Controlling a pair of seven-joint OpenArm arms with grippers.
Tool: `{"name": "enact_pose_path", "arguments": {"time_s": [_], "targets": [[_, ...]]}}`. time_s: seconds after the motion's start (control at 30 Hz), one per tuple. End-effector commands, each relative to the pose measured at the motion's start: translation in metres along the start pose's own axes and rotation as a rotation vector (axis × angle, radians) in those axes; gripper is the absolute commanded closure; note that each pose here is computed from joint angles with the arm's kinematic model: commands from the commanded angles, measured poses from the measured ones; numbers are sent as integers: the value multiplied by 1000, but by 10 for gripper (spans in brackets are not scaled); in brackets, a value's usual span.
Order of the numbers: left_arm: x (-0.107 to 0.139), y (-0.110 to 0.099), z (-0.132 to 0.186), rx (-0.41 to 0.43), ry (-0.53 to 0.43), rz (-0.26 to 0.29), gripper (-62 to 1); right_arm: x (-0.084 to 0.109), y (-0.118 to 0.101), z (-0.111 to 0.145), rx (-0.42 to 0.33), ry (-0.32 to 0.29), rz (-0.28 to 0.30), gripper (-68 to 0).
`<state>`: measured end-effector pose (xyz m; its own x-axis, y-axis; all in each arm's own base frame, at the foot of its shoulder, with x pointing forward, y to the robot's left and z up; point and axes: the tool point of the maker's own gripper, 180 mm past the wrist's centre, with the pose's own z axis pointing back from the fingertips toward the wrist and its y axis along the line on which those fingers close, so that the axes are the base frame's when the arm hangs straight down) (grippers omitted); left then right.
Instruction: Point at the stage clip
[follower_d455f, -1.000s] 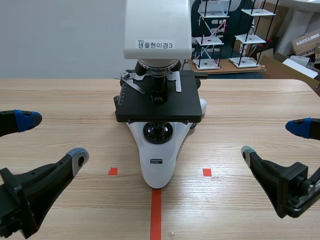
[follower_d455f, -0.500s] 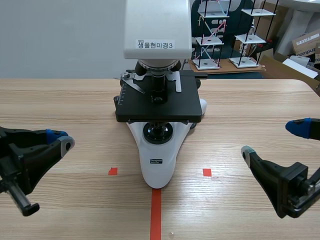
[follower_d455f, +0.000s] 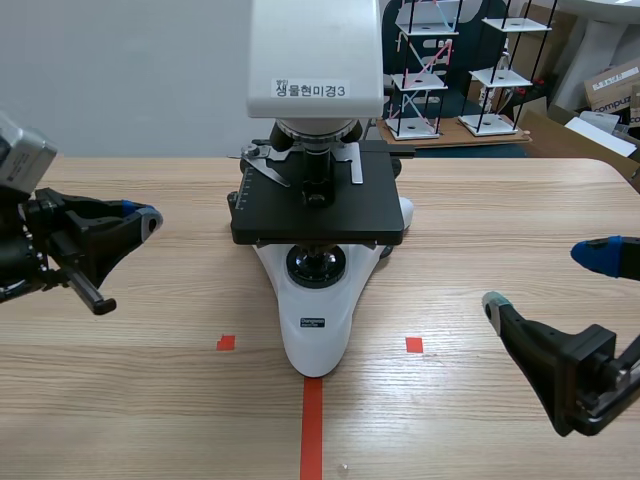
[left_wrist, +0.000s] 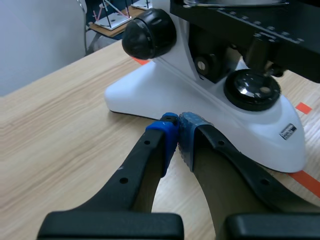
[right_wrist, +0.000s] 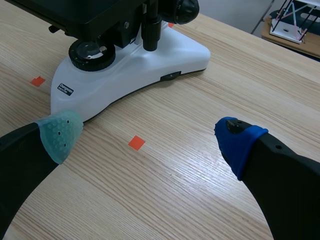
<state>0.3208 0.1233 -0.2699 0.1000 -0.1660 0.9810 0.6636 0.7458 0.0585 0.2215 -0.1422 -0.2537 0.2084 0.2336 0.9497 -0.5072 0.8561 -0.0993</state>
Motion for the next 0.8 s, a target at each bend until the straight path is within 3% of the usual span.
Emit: {"name": "enact_pose_path", "arguments": {"time_s": [0.0, 0.33, 0.57, 0.77], "targets": [[15, 0, -7, -12, -44, -5, -36, 7, -3, 0, -7, -25, 0, -577], [40, 9, -37, -60, -97, -8, -36, 7, -3, 0, -7, -25, 0, -577], [55, 5, -49, -93, -113, -45, -36, 7, -3, 0, -7, -25, 0, -578], [55, -2, -57, -111, -99, -44, -36, 7, -3, 0, -7, -25, 0, -577]]}}
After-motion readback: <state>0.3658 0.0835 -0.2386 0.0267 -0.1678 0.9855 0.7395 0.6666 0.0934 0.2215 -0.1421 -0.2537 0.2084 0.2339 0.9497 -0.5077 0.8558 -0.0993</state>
